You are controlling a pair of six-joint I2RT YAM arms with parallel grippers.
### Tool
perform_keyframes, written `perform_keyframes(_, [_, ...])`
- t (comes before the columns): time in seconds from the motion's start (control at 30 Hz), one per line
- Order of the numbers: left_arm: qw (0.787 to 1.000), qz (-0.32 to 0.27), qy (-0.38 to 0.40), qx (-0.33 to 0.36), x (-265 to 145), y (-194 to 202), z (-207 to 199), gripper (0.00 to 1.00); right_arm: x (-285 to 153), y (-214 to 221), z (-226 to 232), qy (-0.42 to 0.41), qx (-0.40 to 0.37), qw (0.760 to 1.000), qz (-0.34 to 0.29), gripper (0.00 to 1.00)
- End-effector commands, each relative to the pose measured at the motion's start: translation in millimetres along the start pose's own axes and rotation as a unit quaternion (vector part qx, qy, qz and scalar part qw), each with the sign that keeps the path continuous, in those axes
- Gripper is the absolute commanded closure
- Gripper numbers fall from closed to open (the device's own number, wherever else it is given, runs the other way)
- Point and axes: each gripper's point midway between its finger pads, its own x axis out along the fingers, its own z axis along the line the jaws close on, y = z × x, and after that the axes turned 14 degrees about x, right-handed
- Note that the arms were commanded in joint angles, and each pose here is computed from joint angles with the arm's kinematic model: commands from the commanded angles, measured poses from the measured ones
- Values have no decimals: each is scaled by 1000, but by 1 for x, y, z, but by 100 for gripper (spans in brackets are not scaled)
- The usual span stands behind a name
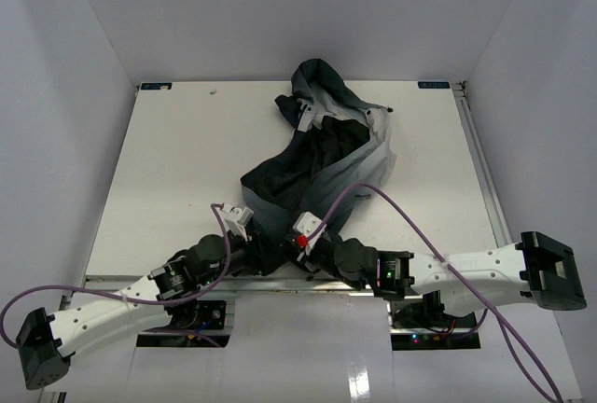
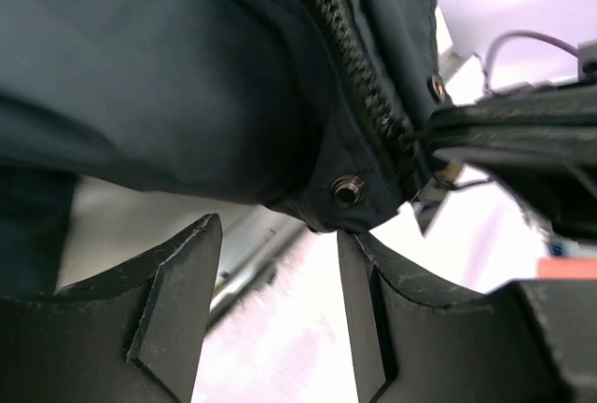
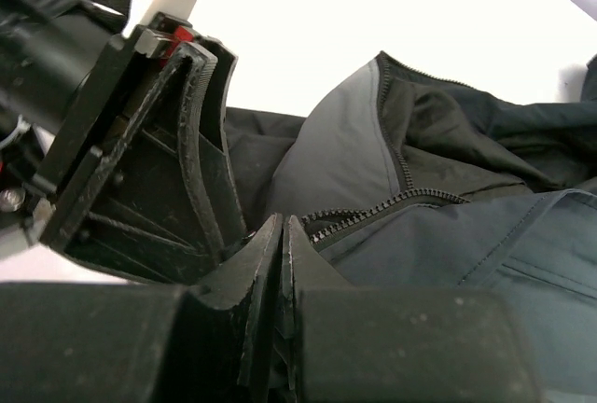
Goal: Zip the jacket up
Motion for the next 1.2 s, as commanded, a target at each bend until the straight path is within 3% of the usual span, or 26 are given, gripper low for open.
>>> perform_keyframes(0.0, [997,-45,-56,40,-3,-37,10,37,7,-38,-1,36,51,997,-43,92])
perform_keyframes(0.23, [990,-89,-60,88,-5,-61,8,41,19,-43,4,41,67,996,-41,92])
perform_keyframes(0.43, [985,-121,-83,96,-10,-75,15,42,30,-45,10,33,76,996,-33,92])
perform_keyframes(0.73, [981,-148,-55,116,-10,-87,3,41,37,-39,10,28,81,996,-18,92])
perform_keyframes(1.17, [983,-118,-95,103,-9,-85,13,39,36,-36,3,44,76,996,-12,92])
